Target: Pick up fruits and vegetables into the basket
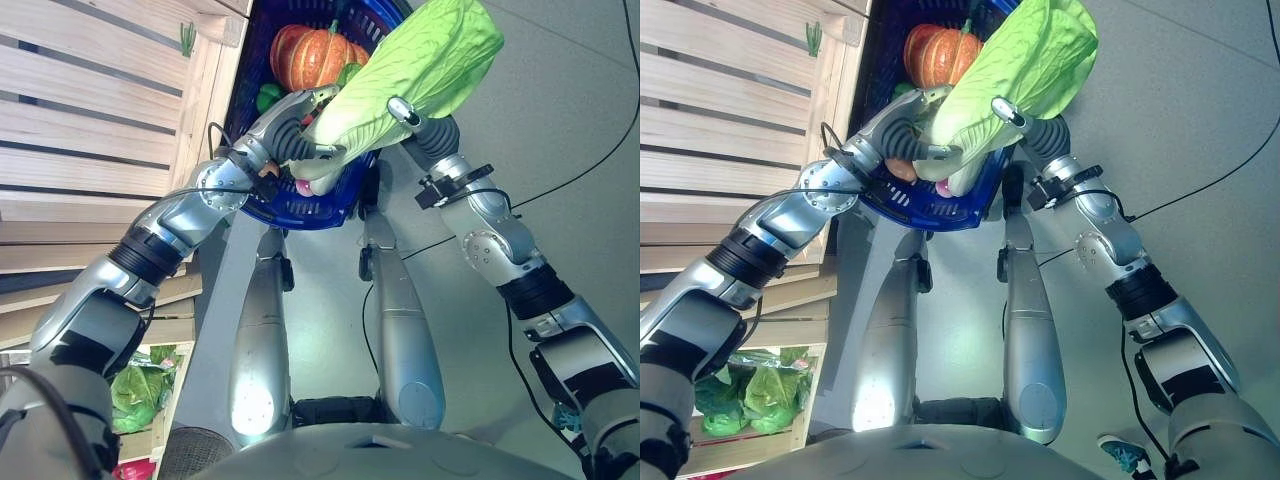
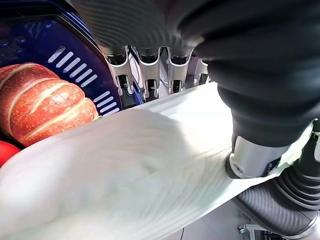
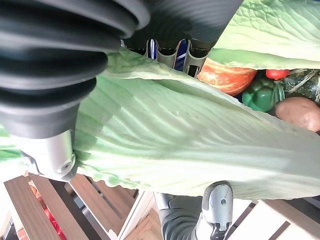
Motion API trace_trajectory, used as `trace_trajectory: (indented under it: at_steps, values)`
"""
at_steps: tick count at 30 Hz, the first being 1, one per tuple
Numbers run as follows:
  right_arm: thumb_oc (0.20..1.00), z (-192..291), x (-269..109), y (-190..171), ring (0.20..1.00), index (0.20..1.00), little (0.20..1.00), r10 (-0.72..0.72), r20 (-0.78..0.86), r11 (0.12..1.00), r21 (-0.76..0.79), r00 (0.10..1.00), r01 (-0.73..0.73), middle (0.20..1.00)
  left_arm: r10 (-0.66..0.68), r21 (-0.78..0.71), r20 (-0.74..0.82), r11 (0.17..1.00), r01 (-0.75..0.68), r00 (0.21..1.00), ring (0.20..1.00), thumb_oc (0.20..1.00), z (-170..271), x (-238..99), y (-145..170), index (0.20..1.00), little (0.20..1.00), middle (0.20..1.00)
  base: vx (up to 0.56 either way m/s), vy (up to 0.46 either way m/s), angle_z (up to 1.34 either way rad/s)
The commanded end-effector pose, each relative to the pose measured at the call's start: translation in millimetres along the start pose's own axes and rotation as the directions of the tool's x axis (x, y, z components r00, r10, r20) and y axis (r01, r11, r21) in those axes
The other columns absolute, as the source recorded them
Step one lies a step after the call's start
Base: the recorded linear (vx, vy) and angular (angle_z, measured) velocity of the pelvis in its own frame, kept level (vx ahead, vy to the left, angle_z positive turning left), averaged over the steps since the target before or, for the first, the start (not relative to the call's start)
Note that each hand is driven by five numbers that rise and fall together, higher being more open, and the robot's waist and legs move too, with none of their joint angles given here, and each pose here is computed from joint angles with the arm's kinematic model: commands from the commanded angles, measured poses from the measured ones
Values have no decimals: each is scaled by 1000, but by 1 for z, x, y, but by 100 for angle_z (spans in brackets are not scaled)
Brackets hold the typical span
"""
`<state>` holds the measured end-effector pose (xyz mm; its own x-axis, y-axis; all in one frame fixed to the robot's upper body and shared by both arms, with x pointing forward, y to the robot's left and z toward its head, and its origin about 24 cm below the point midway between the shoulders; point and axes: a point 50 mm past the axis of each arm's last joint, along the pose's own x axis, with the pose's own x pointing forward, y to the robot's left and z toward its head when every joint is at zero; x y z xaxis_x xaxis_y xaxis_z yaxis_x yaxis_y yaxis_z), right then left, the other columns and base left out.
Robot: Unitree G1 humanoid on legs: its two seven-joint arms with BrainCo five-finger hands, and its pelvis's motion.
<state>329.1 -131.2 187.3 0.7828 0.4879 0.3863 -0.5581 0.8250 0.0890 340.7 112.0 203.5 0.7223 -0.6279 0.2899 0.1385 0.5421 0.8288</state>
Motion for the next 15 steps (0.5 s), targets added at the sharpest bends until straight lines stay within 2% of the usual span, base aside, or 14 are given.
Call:
trace_trajectory:
  at_steps: [1,2,3,4,7,10,15]
  values:
    - [200,33,9,47,200,200,200,236,212,969,25,948,-247,200,-63,55,-6,996,63,998,200,200,1,-7,-8,200,200,200,0,0,0]
    - [200,33,9,47,200,200,200,235,213,969,25,948,-246,200,-57,58,-12,997,58,998,278,278,0,-7,-8,278,278,278,0,0,0]
    - [200,33,9,47,200,200,200,233,213,970,25,949,-244,200,-50,57,-16,997,51,999,592,592,-1,-7,-8,592,592,592,0,0,0]
    - [200,33,9,47,200,200,200,232,213,970,26,949,-243,200,-46,55,-22,997,47,999,1000,1000,-1,-7,-8,1000,1000,1000,0,0,0]
    - [200,32,8,45,200,200,200,229,214,970,27,950,-240,200,-9,31,-39,999,10,999,1000,1000,-4,-8,-6,1000,1000,1000,0,0,0]
    - [200,31,7,46,200,200,200,225,218,971,24,950,-236,200,130,-57,-34,990,-132,991,1000,1000,-5,-12,0,1000,1000,1000,0,0,0]
    - [200,27,7,45,200,200,200,213,225,974,26,951,-224,200,348,-291,-40,893,-344,937,1000,1000,-6,-19,8,1000,1000,1000,-3,-6,0]
